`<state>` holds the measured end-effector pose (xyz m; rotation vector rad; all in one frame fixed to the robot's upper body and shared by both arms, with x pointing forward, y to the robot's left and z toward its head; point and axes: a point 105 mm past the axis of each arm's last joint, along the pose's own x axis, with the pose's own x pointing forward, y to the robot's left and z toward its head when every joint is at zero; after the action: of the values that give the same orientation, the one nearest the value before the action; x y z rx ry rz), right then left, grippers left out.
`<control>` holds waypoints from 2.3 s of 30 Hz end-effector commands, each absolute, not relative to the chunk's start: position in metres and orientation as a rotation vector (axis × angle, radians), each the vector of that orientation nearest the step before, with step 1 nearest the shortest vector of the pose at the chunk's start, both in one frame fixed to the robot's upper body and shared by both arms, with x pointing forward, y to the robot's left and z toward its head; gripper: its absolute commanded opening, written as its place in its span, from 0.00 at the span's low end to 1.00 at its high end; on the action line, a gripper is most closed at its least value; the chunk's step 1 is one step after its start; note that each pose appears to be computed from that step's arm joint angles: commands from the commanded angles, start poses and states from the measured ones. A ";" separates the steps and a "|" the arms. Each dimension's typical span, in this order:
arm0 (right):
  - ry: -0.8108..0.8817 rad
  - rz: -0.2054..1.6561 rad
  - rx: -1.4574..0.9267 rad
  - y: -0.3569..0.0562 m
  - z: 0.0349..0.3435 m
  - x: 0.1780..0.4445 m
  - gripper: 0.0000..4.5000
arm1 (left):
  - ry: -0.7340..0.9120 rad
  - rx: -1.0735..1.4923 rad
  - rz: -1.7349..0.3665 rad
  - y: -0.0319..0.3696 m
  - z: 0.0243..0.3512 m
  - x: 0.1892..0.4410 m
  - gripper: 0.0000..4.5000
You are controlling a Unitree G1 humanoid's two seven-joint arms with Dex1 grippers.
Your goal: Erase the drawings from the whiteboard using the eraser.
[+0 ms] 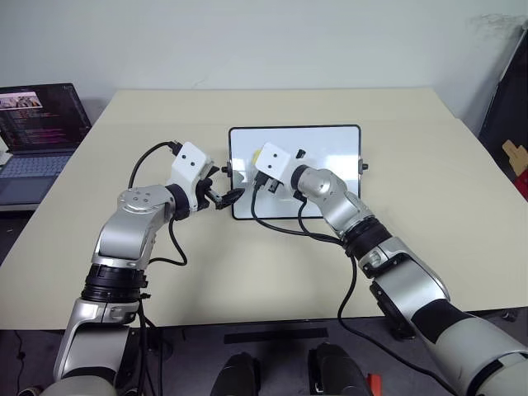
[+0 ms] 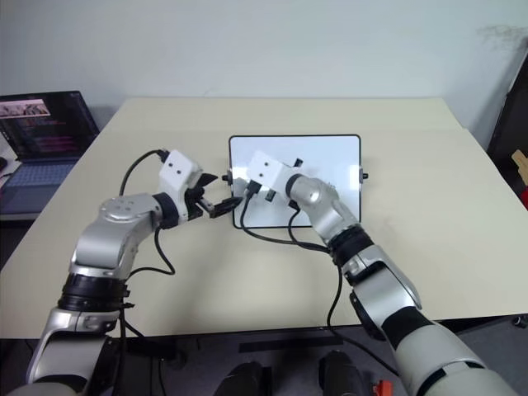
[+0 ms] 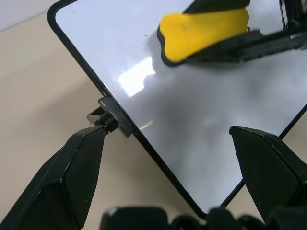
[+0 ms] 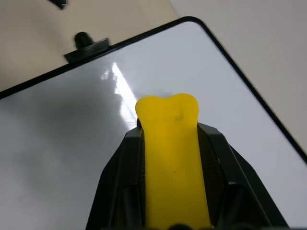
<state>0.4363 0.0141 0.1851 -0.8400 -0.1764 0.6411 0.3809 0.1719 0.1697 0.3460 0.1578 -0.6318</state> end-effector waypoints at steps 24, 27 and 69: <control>-0.190 0.796 -0.184 -0.056 0.254 0.356 0.25 | 0.104 0.275 -0.711 0.171 0.181 0.356 1.00; -0.113 0.775 -0.155 -0.085 0.233 0.337 0.25 | 0.122 0.262 -0.777 0.166 0.178 0.344 1.00; -0.247 0.497 -0.707 -0.059 0.196 0.399 0.25 | 0.068 0.294 -0.848 0.131 0.178 0.355 1.00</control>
<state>0.3979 -0.0658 0.1845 -0.6784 -0.1918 0.5007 0.3570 0.1329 0.1668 0.2691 0.1132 -0.8347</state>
